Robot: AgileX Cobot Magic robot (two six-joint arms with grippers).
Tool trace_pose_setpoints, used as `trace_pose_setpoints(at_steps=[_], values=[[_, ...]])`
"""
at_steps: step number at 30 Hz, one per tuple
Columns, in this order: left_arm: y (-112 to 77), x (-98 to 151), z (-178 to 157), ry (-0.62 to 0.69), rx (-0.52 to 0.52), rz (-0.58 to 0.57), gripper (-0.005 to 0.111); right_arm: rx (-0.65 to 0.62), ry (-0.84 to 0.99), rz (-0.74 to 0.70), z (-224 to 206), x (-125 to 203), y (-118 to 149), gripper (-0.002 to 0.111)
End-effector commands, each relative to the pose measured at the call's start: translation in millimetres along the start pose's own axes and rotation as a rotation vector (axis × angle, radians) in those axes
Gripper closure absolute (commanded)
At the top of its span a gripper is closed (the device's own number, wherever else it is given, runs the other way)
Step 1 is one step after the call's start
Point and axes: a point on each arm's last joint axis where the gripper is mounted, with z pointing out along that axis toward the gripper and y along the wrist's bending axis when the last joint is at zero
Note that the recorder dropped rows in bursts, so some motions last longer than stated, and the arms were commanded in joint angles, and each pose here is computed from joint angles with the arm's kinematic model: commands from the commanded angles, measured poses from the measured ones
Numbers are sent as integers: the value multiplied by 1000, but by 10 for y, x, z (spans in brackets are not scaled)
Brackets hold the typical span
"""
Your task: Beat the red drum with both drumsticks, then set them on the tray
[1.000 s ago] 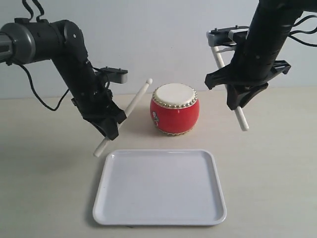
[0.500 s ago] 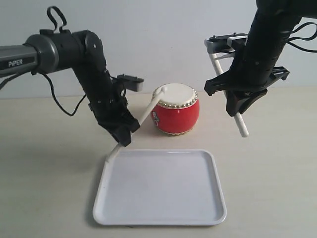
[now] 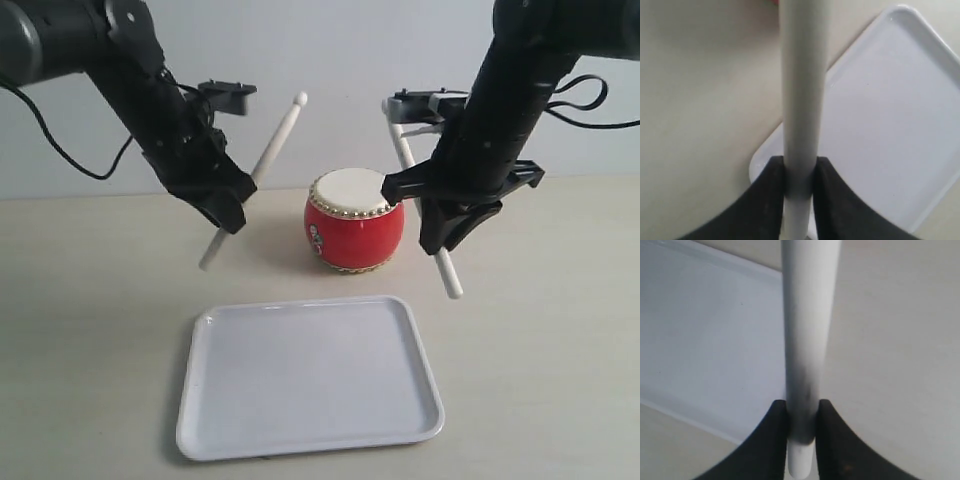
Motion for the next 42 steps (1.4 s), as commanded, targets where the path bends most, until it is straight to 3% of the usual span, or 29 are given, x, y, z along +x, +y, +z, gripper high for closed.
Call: trace_pose_setpoints(at_steps=[1, 6, 10, 12, 15, 19, 23, 29, 35, 42], values=[[-31, 4, -158, -33, 1, -23, 107, -13, 64, -19, 301, -42, 64, 108], [-35, 92, -85, 8, 8, -36, 107, -28, 174, 69, 776, -55, 6, 108], [-28, 181, -16, 47, 12, -46, 107, -106, 195, 87, 899, -61, 55, 108], [-31, 192, -12, 51, 14, -57, 107, -102, 164, 57, 768, -66, 73, 108], [-67, 256, -14, 66, 27, -115, 107, -60, 38, 12, 205, -33, 139, 108], [-15, 583, 26, 139, 61, -191, 107, -54, 22, -90, 21, 131, 292, 108], [-37, 1009, -45, 115, 183, -337, 107, 82, 133, -249, 324, 236, 526, 108], [-203, 1399, -24, 128, 168, -336, 107, 121, 273, -370, 878, 274, 758, 108], [-260, 1548, 1, 128, 148, -330, 107, 162, 351, -440, 1171, 305, 768, 108], [-243, 1530, 6, 106, 132, -328, 107, 158, 353, -455, 1238, 255, 772, 108]])
